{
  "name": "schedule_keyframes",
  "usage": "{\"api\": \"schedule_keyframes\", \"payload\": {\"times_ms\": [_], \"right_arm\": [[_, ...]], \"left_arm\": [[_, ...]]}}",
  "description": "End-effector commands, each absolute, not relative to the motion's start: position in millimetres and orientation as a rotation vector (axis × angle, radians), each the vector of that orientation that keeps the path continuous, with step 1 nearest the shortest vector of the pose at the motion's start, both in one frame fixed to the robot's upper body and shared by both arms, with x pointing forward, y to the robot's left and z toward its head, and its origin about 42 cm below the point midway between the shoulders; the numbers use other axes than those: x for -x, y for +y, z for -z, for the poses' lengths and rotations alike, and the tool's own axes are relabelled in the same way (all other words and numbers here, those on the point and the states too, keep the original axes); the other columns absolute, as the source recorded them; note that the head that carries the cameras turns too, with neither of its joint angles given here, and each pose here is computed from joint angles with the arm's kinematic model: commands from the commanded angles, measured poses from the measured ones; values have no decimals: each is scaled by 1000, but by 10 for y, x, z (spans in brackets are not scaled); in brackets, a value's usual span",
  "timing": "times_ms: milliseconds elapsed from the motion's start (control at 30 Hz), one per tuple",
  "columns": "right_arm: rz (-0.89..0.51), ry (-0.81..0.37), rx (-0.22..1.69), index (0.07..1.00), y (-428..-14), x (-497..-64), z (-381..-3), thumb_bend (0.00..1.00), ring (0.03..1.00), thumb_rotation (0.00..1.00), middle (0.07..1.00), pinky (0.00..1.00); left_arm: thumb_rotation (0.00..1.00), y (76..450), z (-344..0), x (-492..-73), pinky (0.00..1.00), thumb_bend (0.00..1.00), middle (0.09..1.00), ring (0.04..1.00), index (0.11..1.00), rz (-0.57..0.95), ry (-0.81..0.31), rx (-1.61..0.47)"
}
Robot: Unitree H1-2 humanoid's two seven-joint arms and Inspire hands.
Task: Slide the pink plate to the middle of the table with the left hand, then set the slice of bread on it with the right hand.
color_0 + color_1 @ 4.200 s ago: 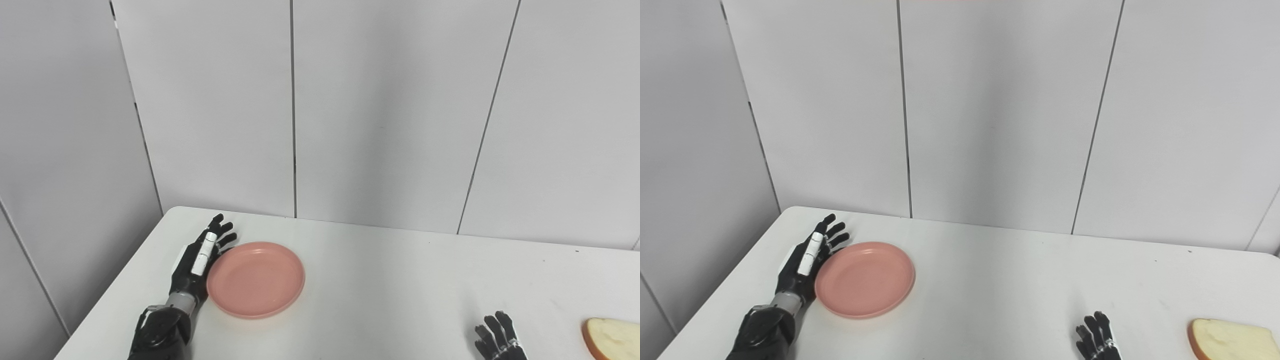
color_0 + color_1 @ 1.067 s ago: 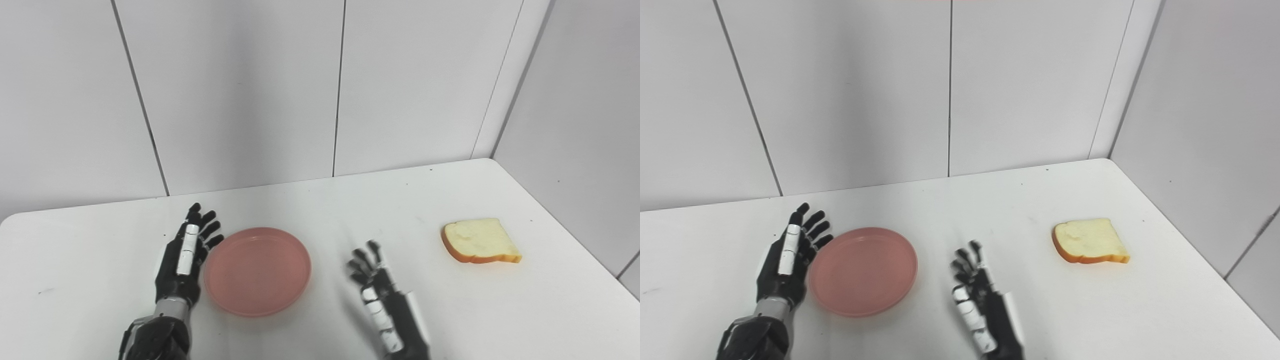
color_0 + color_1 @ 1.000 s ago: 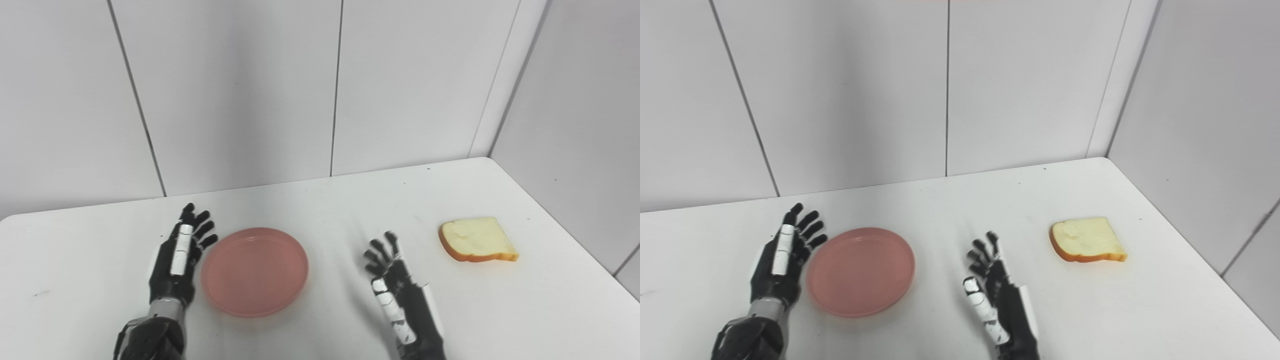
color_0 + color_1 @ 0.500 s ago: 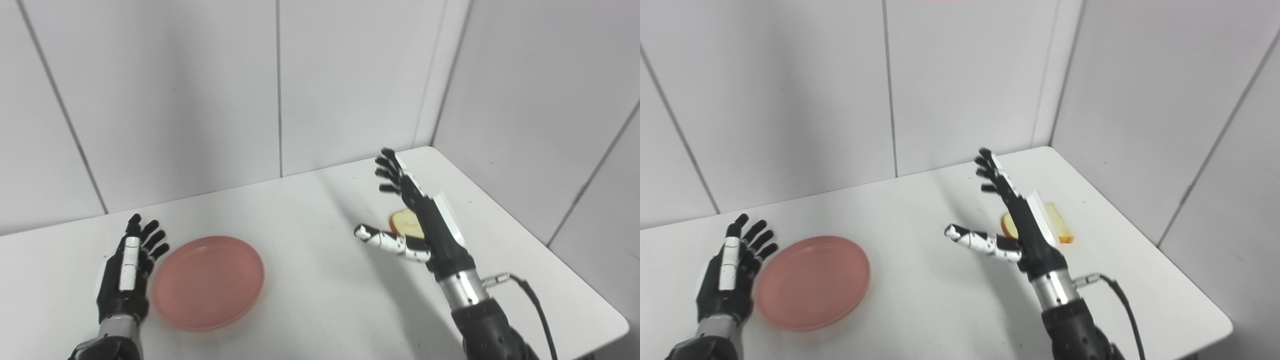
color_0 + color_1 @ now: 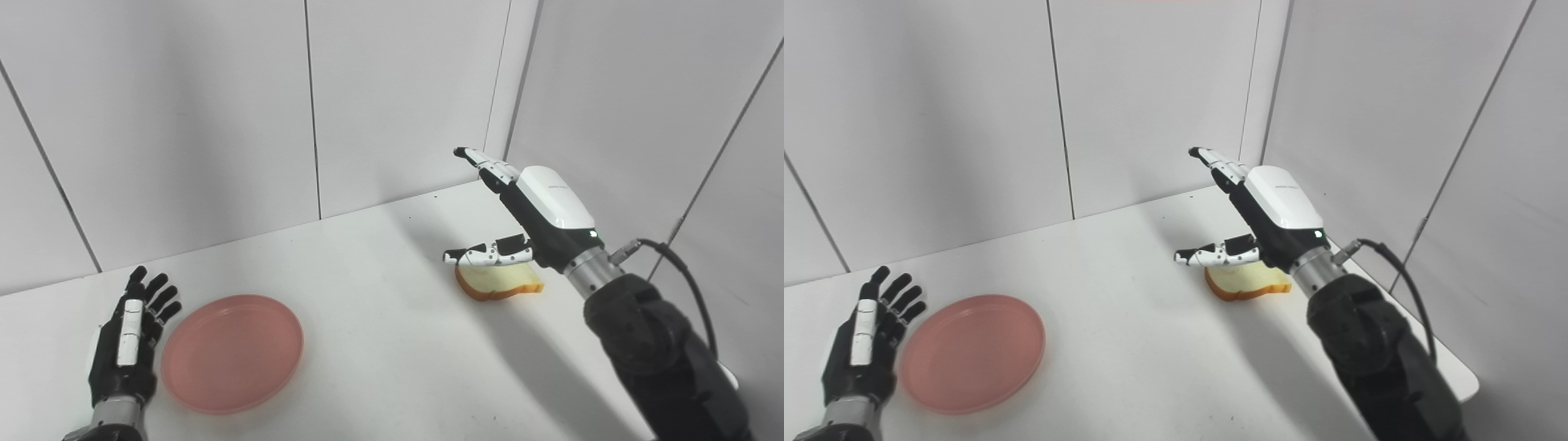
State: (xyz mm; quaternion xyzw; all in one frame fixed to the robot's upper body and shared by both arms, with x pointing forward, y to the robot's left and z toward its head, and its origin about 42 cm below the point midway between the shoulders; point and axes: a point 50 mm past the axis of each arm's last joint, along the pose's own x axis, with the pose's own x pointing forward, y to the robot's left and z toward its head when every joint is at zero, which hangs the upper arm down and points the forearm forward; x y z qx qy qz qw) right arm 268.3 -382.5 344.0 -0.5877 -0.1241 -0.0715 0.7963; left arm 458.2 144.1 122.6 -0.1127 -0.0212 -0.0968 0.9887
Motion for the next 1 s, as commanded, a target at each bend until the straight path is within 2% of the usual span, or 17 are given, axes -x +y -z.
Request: {"api": "schedule_keyframes", "payload": {"times_ms": [0,100,200,300,467,600,733,967], "right_arm": [[187,-280,1326,911,-3949,-2732,-3670,987,912,456,917,871],[170,-221,1367,902,-4097,-2829,-3751,1000,933,468,924,898],[135,-173,1376,904,-4175,-2904,-3795,1000,916,452,921,836],[88,-83,1398,904,-4186,-3032,-3815,1000,922,332,930,828],[4,-10,1460,909,-4216,-3174,-3831,1000,929,320,937,819],[-62,60,1490,902,-4244,-3301,-3835,1000,954,210,950,819],[-119,118,1499,905,-4272,-3417,-3836,1000,943,191,944,795],[-192,182,1534,907,-4258,-3594,-3790,1000,949,233,938,807]], "left_arm": [[770,1458,-1102,-4535,829,887,875,848,906,182,17,237],[781,1438,-1106,-4524,838,875,878,860,913,186,17,228],[790,1430,-1104,-4519,840,873,887,866,918,190,19,225],[787,1417,-1110,-4514,835,881,887,867,922,191,17,225],[786,1397,-1125,-4498,834,883,886,866,921,191,14,221],[792,1363,-1131,-4481,826,869,889,863,936,193,17,224],[785,1337,-1127,-4474,823,881,882,862,932,184,28,229],[793,1338,-1135,-4460,814,896,873,864,929,180,31,218]]}}
